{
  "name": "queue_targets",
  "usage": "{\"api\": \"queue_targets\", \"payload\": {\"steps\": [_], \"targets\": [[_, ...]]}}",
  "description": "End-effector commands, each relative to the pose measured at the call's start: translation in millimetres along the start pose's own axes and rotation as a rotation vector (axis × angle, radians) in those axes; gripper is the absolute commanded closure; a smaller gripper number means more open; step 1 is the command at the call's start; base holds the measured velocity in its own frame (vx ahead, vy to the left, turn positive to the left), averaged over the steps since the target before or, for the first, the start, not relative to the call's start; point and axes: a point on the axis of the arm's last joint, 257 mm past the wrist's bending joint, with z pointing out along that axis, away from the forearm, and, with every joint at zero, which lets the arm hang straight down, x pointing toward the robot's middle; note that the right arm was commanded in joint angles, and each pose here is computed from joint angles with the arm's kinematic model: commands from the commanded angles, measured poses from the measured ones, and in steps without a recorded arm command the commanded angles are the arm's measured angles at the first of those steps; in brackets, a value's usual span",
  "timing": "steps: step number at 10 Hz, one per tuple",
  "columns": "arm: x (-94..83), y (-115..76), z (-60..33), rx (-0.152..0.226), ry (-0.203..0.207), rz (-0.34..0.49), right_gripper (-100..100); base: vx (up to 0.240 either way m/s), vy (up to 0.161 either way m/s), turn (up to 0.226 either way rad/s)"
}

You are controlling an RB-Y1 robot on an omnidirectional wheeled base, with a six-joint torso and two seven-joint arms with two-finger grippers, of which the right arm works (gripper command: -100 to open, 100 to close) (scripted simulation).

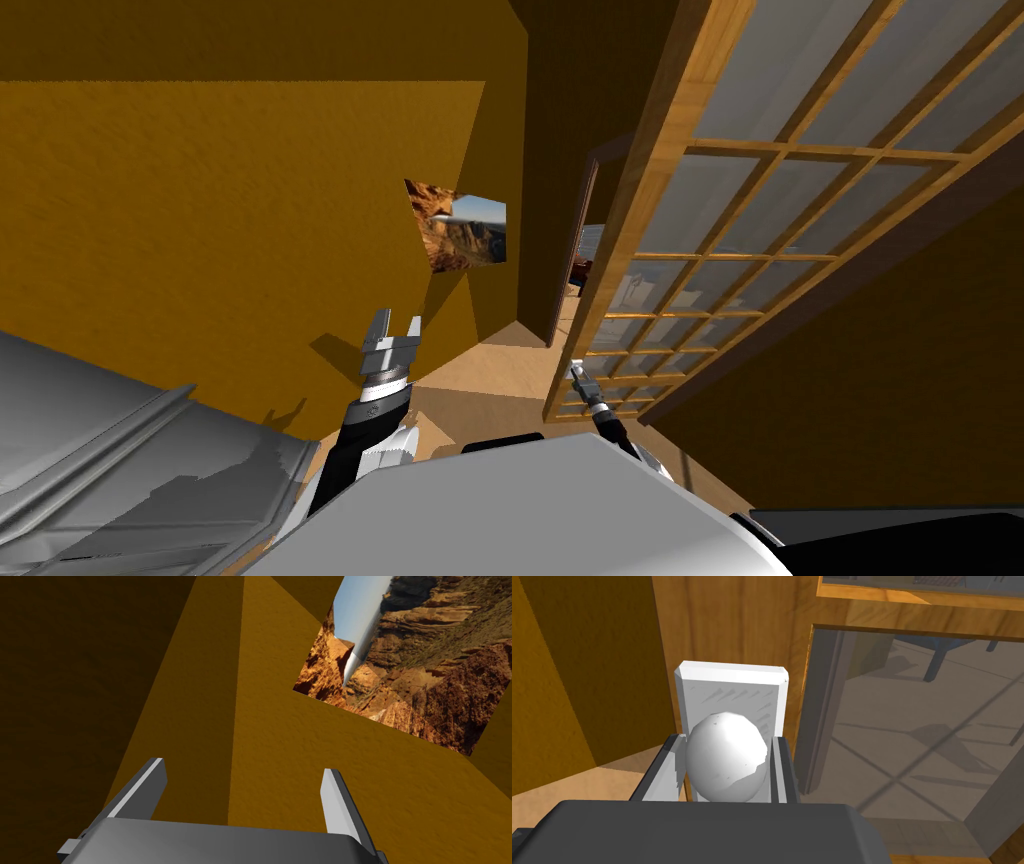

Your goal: Pull the door open

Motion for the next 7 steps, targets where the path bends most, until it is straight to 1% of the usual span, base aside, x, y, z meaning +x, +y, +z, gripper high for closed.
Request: {"api": "queue_targets", "payload": {"steps": [1, 2, 4, 5, 6, 7], "targets": [[-0.5, -1.2, -7.6, 0.026, 0.002, 0.003, 100, -0.211, -0.043, 0.109], [-0.1, -1.7, -11.9, 0.040, 0.003, 0.003, 100, -0.210, -0.077, 0.106], [0.4, -2.7, -19.5, 0.066, 0.003, 0.005, 100, -0.197, -0.041, 0.079], [0.2, -2.3, -17.4, 0.057, -0.002, 0.003, 100, -0.093, -0.021, 0.019], [-1.6, -1.9, -23.6, 0.066, -0.006, 0.004, 100, -0.109, -0.037, 0.121], [-1.5, -1.2, -26.7, 0.071, -0.004, 0.004, 100, -0.198, -0.079, 0.166]]}}
